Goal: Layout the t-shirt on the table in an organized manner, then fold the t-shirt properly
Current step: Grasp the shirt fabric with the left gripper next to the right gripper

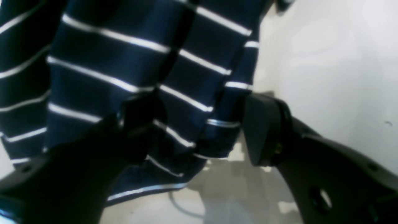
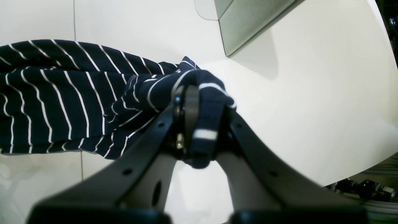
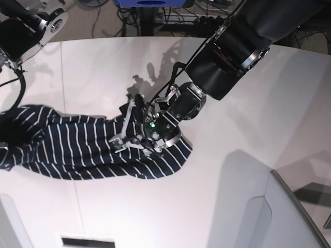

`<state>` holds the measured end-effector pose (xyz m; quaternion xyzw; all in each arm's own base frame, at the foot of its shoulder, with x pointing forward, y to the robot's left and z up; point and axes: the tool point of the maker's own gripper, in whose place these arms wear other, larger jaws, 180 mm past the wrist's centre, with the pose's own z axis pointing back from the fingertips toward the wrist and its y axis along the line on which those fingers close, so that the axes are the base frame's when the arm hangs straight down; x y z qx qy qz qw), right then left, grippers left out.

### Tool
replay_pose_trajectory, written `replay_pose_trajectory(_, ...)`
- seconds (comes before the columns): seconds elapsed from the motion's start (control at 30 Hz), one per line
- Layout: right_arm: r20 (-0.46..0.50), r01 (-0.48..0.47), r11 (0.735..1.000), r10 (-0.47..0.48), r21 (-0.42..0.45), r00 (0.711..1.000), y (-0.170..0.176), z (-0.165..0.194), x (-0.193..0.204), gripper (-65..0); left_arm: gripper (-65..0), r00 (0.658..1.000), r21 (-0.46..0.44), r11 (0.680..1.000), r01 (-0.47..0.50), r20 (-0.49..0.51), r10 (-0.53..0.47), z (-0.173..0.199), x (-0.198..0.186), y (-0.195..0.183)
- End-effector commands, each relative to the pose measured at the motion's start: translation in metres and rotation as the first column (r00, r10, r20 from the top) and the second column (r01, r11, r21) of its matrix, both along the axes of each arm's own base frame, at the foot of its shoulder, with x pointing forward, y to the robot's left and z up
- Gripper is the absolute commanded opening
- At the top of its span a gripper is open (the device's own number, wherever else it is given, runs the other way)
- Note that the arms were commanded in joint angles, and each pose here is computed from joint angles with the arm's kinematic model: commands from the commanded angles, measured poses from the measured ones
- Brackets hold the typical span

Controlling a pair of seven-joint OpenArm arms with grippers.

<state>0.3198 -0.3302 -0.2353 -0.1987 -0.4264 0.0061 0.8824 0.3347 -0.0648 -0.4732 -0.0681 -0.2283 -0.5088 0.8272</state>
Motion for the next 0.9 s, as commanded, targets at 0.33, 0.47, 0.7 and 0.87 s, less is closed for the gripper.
replay_pose_trajectory(0.33,0.058,0.001,1.0,0.0,-0.023,0.998,-0.004,0.018,0.006,-62.7,-21.2,0.993,-0.074,0.997,0.018,0.114,-0.01,0.042,0.027,-0.013)
replay_pose_trajectory(0.47,0.058,0.001,1.0,0.0,-0.023,0.998,-0.004,0.018,0.006,-62.7,-21.2,0.994,-0.036,0.999,0.014,0.11,-0.01,0.042,0.027,-0.007)
replay_pose_trajectory(0.7,0.057,0.0,1.0,0.001,-0.023,0.998,-0.004,0.018,0.006,-62.7,-21.2,0.995,-0.014,1.0,0.007,0.103,-0.005,0.037,0.027,0.002)
replay_pose_trajectory(0.87,0.057,0.0,1.0,0.001,-0.023,0.998,-0.004,0.018,0.006,-62.7,-21.2,0.995,0.005,1.0,-0.007,0.104,0.006,0.033,0.029,0.014)
